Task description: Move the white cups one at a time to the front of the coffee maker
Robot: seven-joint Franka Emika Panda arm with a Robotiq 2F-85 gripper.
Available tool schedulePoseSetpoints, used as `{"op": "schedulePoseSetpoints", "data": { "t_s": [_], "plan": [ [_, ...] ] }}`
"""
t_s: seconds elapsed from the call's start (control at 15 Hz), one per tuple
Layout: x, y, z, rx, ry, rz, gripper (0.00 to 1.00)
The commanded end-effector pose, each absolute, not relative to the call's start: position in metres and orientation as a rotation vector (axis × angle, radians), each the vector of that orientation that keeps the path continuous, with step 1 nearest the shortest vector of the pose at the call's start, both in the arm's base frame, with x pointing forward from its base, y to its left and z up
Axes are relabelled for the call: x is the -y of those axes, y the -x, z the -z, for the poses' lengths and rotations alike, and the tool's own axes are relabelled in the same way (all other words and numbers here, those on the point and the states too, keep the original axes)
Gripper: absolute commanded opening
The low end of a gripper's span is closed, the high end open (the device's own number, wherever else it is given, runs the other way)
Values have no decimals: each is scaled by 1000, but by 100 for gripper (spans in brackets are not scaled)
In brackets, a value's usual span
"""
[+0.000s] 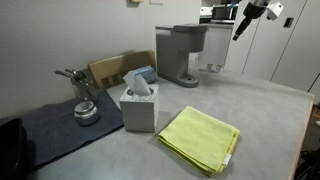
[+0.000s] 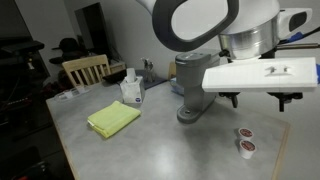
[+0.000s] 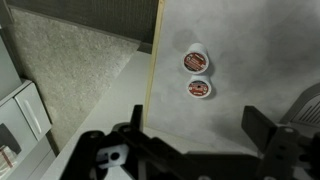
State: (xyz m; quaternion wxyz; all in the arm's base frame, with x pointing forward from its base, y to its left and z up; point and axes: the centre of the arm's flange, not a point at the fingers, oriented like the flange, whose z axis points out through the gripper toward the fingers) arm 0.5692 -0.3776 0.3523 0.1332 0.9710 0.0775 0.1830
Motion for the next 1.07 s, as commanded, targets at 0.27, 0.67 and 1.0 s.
{"op": "schedulePoseSetpoints", "data": {
  "t_s": [0.27,0.67,1.0],
  "plan": [
    [385,-589,-310,-230,-2863,-371,100],
    [395,-607,-283,-247,-2880,-340,100],
    [400,-617,-255,-250,-2939,-308,100]
  ]
}}
